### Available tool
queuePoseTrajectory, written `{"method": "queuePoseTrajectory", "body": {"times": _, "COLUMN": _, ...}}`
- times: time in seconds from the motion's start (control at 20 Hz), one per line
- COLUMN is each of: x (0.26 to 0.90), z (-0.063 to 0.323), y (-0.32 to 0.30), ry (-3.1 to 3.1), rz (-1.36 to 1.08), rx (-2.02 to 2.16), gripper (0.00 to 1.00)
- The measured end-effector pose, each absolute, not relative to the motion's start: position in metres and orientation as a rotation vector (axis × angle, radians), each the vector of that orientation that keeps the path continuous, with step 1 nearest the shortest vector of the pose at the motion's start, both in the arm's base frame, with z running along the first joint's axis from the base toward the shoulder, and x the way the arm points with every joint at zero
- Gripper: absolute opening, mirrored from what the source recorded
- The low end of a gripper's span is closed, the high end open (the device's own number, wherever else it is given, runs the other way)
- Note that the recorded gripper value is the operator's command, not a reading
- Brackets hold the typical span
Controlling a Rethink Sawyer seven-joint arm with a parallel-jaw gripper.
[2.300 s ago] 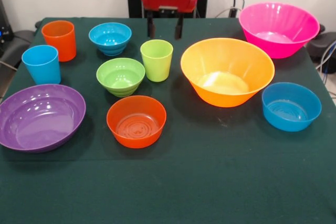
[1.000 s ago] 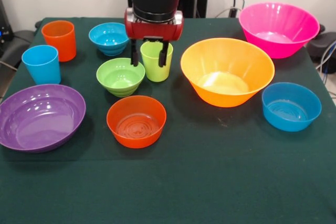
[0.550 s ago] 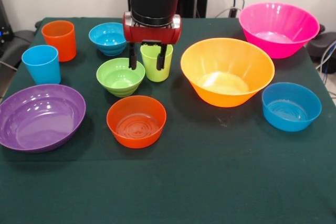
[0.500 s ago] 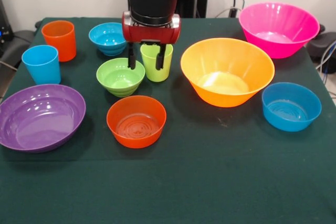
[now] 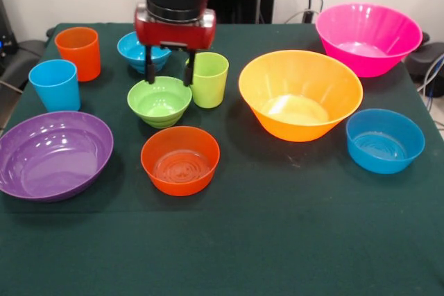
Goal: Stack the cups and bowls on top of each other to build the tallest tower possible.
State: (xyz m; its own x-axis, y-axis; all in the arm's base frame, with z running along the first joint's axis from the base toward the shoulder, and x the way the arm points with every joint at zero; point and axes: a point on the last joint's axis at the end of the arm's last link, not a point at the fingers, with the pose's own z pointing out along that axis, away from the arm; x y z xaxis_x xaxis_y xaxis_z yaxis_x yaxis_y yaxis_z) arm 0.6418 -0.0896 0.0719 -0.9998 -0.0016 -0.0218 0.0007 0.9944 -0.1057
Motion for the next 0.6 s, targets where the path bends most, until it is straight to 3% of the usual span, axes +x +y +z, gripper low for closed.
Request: {"method": "queuePoseTrajectory", "body": {"times": 0.6, "x": 0.631, "z": 0.066, "y": -0.134, "ry": 3.128, "rz": -0.165, "rx": 0.109, "gripper": 1.00}}
